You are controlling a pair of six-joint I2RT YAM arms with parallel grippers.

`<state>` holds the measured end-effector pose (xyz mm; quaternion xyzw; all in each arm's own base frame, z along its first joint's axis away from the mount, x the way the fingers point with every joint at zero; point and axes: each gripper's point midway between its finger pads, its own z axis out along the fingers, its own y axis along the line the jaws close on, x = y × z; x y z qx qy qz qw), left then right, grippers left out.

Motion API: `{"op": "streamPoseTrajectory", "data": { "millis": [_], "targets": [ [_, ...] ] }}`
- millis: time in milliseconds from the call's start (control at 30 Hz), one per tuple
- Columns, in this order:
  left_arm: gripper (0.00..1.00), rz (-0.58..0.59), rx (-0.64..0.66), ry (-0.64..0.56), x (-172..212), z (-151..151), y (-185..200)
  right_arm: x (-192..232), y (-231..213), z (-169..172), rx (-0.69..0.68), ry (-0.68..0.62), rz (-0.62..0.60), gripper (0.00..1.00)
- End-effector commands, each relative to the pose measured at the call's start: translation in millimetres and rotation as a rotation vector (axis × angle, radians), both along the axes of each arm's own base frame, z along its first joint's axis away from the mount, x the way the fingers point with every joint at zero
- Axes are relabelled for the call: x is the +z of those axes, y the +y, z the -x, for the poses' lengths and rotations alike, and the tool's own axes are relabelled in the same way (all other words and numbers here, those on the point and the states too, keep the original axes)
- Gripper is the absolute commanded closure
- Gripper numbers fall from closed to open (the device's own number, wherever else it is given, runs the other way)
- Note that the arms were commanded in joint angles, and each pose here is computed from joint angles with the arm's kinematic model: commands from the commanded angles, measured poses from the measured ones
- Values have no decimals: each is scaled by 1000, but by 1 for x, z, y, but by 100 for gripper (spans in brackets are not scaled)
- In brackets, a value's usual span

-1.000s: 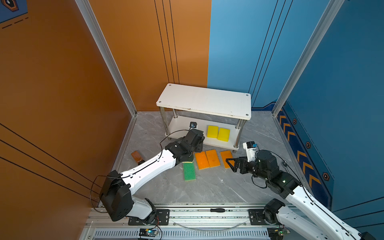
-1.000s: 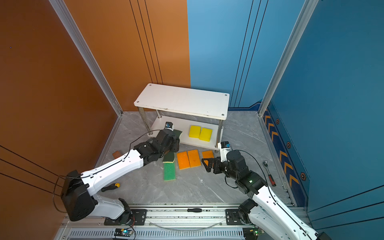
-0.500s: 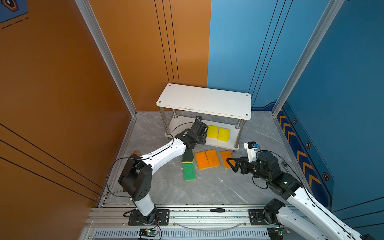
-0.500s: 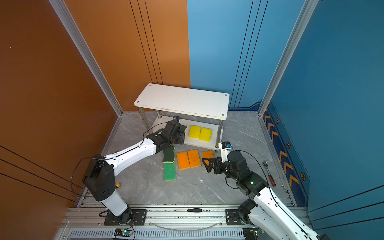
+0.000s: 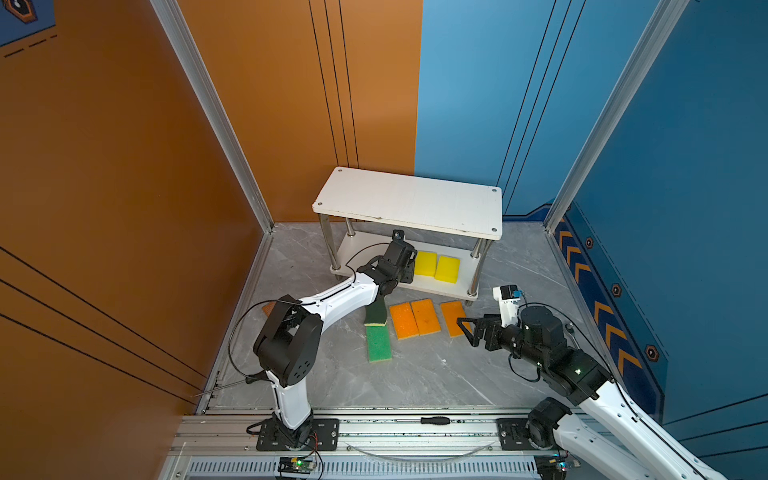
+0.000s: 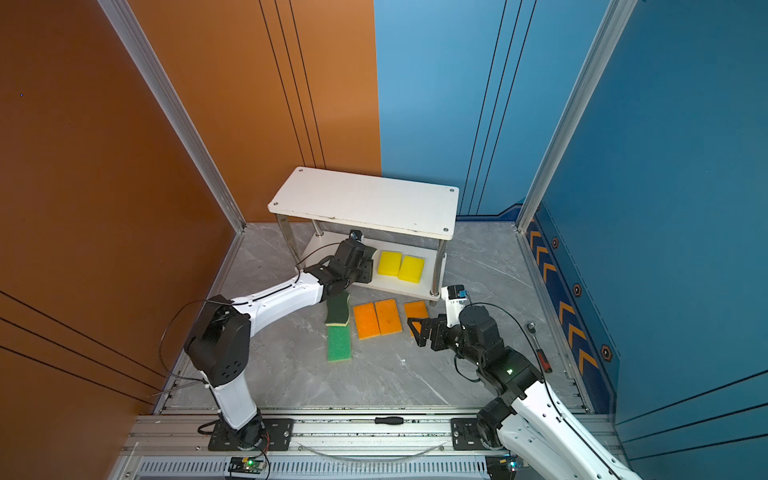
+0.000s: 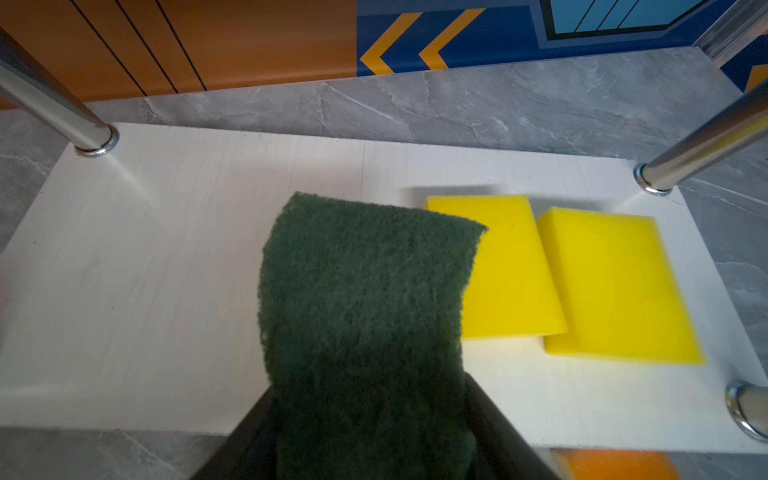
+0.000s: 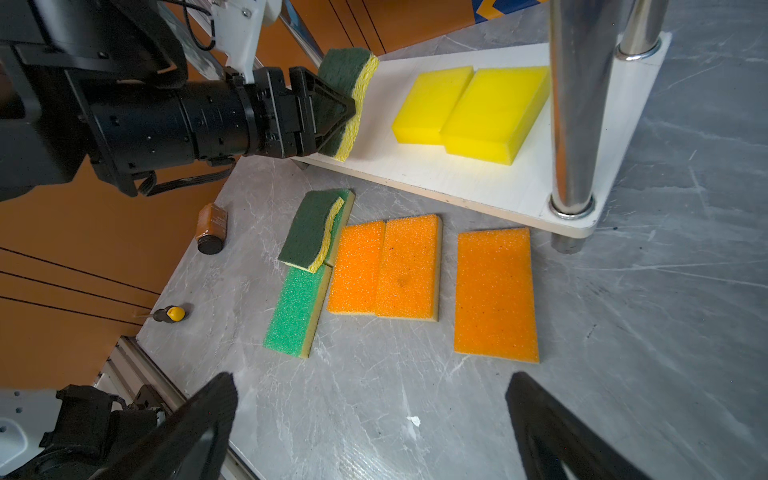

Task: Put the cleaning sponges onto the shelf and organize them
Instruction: 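Lift the green scrub sponge and carry it toward the lower shelf, then lower the green scrub sponge onto the shelf beside the yellow sponges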

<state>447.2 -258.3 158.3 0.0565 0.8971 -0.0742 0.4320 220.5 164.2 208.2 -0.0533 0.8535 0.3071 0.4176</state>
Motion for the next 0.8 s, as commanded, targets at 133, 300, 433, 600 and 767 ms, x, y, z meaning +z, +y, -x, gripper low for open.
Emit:
{"op": "streamPoseTrajectory", "data": {
  "millis": [133,300,433,600,767],
  "targets": [
    [38,38,9,-16,6,-20,-2,7,-5,0,-14,-25,20,0],
    [38,41,9,-15,3,-26,-5,7,-5,0,-17,-23,19,0],
    [38,45,7,-7,1,-30,-7,6,-5,0,-17,-23,19,0],
    [37,44,14,8,-2,-35,-8,6,-5,0,-16,-24,17,0],
    [37,39,18,24,-7,-37,-8,6,-5,0,-17,-24,16,0]
  ]
}}
